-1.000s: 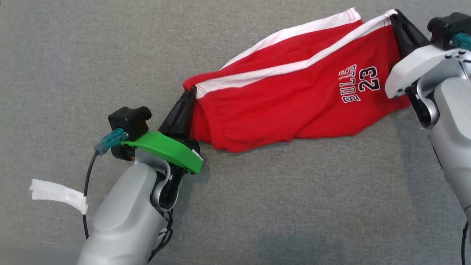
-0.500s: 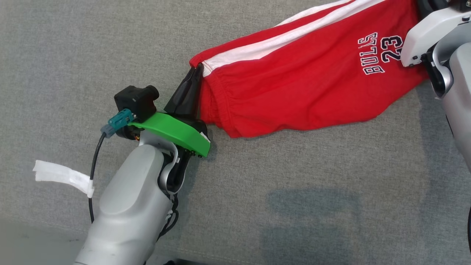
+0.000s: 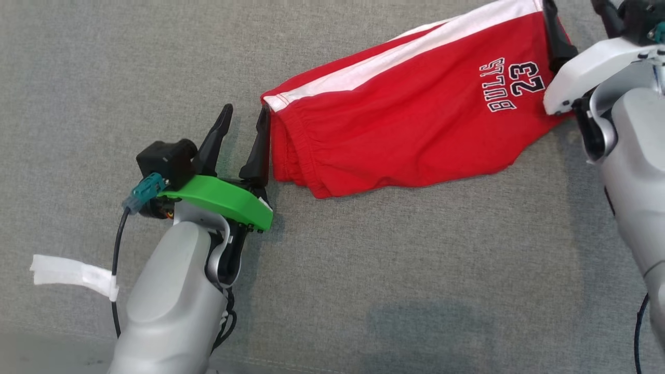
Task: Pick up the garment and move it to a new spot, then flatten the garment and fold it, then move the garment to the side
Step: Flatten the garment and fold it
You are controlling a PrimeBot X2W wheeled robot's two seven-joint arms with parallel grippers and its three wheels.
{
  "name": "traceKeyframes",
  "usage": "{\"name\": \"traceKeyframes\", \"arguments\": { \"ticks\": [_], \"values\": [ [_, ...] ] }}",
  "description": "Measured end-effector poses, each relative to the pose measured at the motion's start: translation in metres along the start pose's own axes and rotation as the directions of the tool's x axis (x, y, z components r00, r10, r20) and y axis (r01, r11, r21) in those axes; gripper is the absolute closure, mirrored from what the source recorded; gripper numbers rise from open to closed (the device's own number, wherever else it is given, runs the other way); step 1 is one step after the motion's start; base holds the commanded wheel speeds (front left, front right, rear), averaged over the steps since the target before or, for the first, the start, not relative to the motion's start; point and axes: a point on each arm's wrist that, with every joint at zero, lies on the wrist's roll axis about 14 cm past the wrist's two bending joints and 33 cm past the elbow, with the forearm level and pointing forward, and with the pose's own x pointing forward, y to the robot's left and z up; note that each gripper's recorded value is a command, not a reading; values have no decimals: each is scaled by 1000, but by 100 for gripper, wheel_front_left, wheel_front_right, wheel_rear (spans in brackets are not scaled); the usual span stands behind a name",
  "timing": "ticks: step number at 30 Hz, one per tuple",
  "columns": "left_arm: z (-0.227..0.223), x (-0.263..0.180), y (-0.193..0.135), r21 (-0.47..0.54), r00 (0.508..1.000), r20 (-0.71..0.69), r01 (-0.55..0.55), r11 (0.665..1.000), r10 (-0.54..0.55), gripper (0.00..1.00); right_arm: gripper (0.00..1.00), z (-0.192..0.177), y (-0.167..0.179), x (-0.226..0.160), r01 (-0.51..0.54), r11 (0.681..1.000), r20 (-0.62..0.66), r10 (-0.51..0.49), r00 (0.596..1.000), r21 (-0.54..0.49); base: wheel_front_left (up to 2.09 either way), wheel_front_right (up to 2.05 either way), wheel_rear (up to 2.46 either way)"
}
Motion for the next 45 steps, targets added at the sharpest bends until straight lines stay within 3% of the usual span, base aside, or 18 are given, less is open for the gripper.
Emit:
{"name": "traceKeyframes", "arguments": {
  "ticks": [7, 16, 17, 18, 19, 23, 28, 37, 45],
  "values": [
    [-8, -22, -2, -10, 1000, -10, -12, 1000, 12, 0, 0, -34, 12, -43, -4, 995, -77, 11, 997, 99, 0, 0, 0],
    [-18, -28, -4, -18, 999, -30, -14, 1000, 13, 0, 0, -57, 16, -60, 23, 982, -174, 10, 985, 188, 0, 0, 0],
    [-17, -29, -4, -19, 999, -29, -15, 1000, 15, 0, 53, -58, 19, -60, 18, 981, -183, 18, 983, 193, 0, 0, 0],
    [-17, -29, -3, -19, 999, -28, -17, 1000, 16, 0, 90, -59, 22, -60, 12, 980, -189, 26, 982, 197, 0, 0, 0],
    [-16, -30, -3, -19, 1000, -26, -17, 1000, 17, 0, 100, -58, 25, -60, 1, 981, -192, 37, 981, 194, 0, 0, 0],
    [-13, -34, -2, -16, 1000, -17, -23, 1000, 23, 0, 100, -60, 37, -66, -22, 978, -209, 66, 976, 206, 0, 0, 0],
    [-13, -46, -3, -18, 999, -17, -29, 999, 29, 0, 100, -56, 29, -81, 18, 973, -187, 25, 982, 229, 0, 0, 0],
    [-24, -93, -6, -16, 998, -45, -37, 999, 36, 0, 100, -65, 28, -151, 127, 935, -196, -64, 979, 332, 0, 0, 0],
    [-31, -121, -23, -25, 999, -48, 5, 1000, -6, 0, 100, -64, 28, -205, 167, 925, -187, -107, 976, 340, 0, 0, 0]
  ]
}}
